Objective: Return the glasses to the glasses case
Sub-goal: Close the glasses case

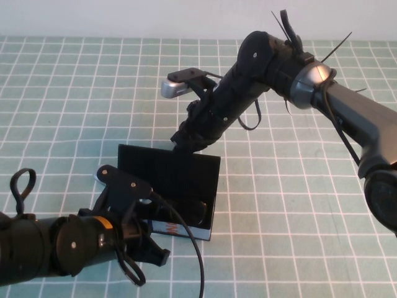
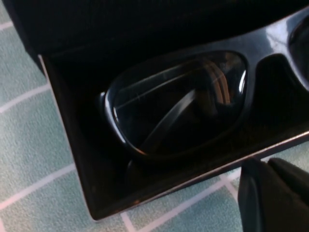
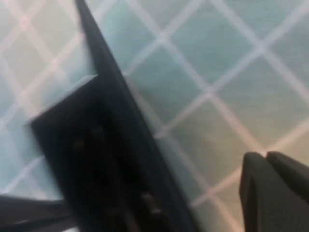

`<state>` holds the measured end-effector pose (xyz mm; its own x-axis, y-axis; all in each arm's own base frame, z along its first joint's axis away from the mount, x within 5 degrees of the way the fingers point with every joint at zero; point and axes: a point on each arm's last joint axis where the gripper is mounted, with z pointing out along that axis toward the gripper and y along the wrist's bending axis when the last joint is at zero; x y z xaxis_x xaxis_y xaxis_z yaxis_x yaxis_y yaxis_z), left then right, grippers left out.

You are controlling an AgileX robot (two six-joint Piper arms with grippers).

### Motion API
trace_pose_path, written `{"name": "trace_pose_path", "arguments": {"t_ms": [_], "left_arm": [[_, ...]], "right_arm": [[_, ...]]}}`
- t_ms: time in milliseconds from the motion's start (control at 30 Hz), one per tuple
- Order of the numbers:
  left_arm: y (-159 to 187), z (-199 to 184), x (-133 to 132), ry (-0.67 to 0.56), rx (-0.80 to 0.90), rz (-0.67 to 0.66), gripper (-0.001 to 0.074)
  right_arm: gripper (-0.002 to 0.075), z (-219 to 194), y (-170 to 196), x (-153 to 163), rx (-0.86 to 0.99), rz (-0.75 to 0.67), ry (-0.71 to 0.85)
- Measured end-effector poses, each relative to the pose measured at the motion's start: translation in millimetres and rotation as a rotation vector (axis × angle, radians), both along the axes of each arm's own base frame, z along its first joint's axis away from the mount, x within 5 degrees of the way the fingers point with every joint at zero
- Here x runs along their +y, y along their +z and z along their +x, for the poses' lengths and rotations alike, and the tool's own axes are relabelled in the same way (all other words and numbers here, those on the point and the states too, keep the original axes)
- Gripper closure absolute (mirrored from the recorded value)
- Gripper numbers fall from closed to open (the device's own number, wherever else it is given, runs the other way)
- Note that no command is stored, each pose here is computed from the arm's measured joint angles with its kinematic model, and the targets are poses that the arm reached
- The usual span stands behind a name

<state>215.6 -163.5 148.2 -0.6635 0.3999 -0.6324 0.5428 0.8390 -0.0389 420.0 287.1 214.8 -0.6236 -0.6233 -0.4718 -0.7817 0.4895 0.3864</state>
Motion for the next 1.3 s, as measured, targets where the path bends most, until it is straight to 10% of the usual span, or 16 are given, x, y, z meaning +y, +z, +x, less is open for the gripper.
{"name": "trace_pose_path", "arguments": {"t_ms": [967, 1300], "left_arm": [[0.5, 0.7, 0.0, -0.008, -0.014, 0.005, 0.0736], [5.7, -14.1, -2.1, -0.395, 0.027, 0.196, 0.0736]], "right_arm": [[0.0737, -39.7, -16.6, 27.4, 0.178, 0.096, 0.093], [0.0738, -43.3, -22.8, 31.5, 0.168, 0.06, 0.115]]}}
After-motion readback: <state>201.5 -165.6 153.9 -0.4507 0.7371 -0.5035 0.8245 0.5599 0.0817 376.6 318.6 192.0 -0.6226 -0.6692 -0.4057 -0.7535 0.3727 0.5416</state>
